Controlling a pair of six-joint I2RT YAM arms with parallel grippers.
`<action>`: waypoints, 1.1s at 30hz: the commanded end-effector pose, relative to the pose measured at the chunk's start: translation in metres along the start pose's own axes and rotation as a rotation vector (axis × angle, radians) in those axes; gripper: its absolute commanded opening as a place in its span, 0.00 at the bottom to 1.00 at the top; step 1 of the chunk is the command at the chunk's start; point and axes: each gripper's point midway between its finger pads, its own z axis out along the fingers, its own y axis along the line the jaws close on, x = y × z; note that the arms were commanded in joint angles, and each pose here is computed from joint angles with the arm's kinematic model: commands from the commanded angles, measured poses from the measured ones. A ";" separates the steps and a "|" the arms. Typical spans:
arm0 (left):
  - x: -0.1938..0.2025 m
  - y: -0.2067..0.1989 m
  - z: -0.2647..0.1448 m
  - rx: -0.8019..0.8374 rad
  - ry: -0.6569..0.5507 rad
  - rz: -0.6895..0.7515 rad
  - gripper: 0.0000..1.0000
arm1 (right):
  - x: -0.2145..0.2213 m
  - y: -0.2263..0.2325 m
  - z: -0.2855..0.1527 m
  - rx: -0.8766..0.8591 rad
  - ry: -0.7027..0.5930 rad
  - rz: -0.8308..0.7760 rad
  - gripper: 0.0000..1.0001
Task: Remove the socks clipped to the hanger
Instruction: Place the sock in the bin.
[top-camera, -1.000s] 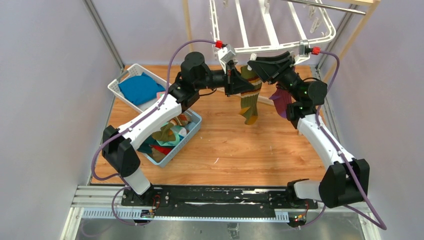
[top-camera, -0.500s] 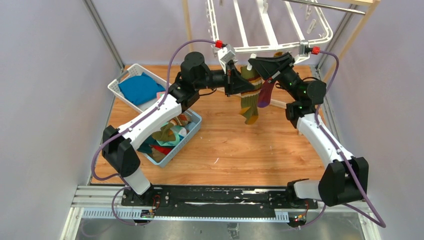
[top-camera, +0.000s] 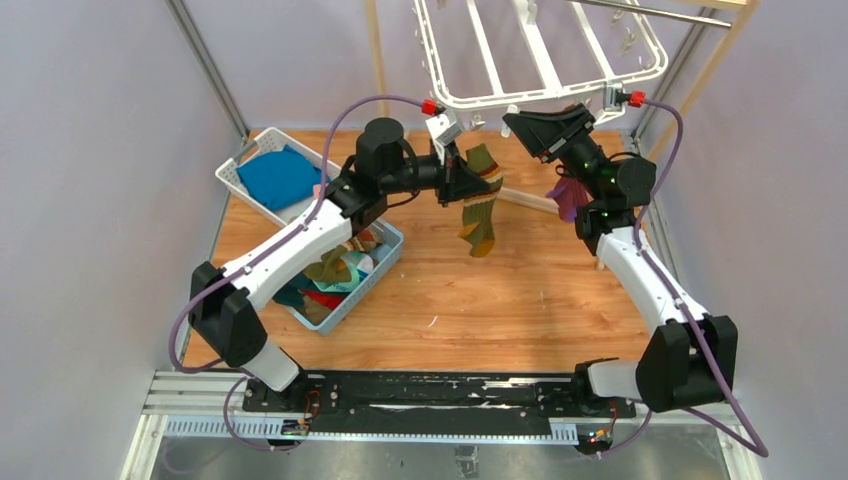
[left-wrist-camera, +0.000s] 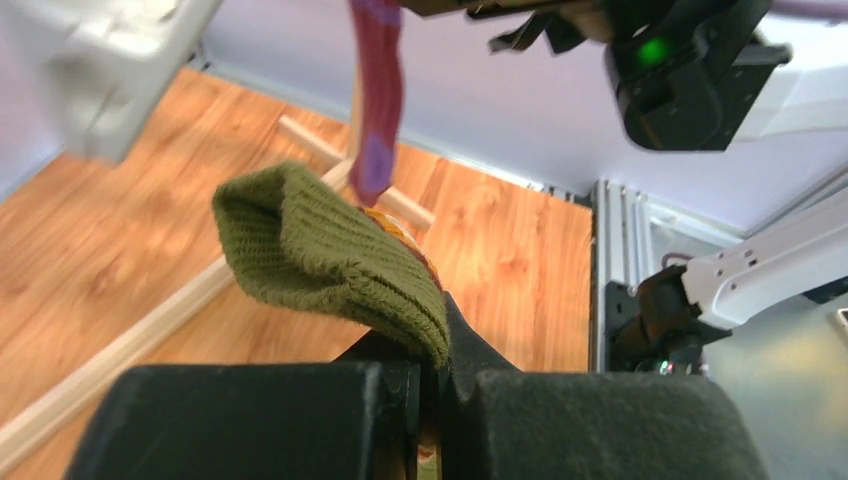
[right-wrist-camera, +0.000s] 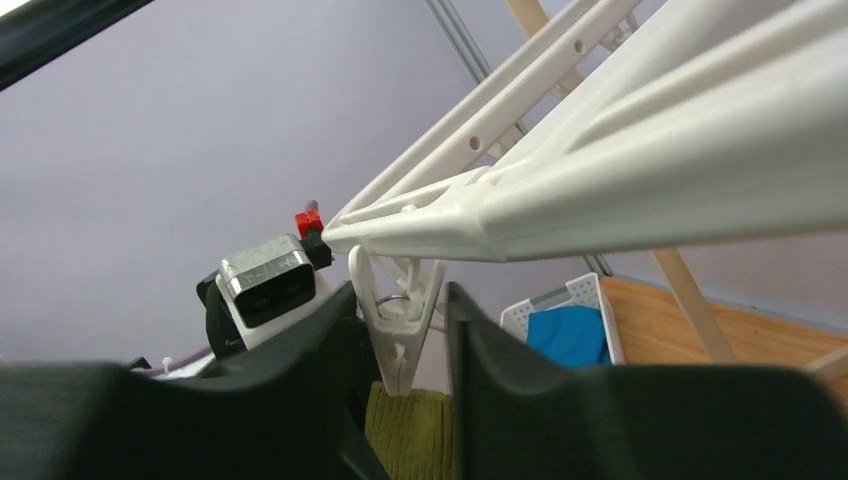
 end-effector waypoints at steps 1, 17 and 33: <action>-0.011 0.007 -0.041 -0.100 0.037 0.087 0.00 | -0.002 0.005 -0.006 0.019 0.028 -0.039 0.65; 0.053 0.074 -0.281 -0.919 0.807 0.495 0.00 | 0.096 0.011 -0.110 0.079 0.660 -0.313 0.88; 0.205 0.124 -0.321 -0.912 1.228 0.284 0.50 | -0.022 -0.040 -0.190 0.856 0.612 -0.838 0.90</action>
